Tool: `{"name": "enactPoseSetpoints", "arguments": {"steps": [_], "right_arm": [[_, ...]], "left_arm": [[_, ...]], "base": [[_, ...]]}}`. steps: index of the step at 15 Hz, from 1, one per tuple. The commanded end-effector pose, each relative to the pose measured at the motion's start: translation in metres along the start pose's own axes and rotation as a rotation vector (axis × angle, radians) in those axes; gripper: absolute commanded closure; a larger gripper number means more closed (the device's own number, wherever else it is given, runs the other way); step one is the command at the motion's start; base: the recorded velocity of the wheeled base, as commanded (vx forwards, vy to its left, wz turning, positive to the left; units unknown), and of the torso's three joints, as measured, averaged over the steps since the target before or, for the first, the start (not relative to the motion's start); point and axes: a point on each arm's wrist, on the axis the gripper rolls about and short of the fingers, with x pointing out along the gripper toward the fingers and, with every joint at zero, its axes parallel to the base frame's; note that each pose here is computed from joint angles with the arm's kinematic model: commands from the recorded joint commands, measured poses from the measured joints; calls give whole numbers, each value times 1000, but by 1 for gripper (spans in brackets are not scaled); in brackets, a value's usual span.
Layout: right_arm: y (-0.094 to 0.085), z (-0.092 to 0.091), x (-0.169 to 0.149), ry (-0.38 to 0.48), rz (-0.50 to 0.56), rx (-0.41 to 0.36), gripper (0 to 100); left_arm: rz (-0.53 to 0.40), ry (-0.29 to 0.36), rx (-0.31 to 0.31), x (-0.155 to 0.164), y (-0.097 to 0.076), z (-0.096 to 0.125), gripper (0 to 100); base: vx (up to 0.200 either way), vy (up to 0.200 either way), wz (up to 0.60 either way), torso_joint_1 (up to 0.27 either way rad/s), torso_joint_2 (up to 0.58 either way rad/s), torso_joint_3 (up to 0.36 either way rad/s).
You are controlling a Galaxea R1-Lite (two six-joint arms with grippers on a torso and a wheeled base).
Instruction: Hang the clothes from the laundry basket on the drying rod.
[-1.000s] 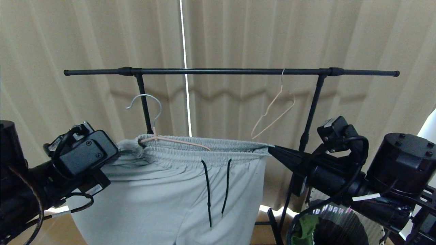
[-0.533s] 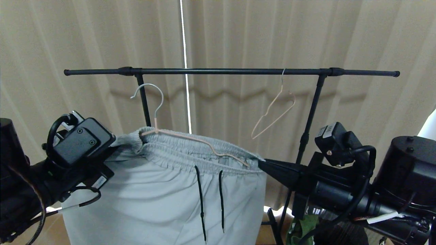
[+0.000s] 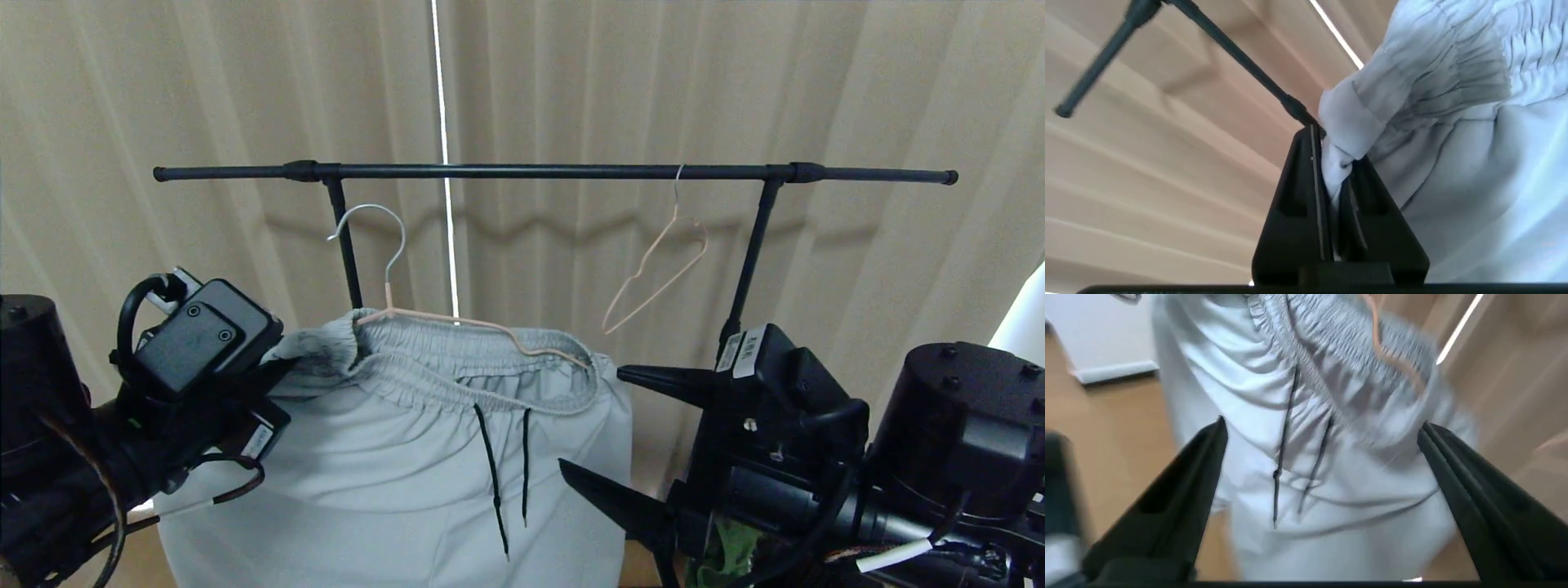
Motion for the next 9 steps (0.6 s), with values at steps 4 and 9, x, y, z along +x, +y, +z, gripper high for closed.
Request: {"name": "enactPoseSetpoints", "arguments": {"steps": [4, 9], "right_arm": [[-27, 10, 9, -20, -94, -152, 0], [-37, 16, 44, 11, -152, -238, 0]], "left_arm": [[-83, -55, -13, -4, -18, 11, 100], [-141, -87, -23, -5, -29, 18, 100]], "base": [[0, 0, 0, 0, 0, 0], [0, 0, 0, 0, 0, 0]]}}
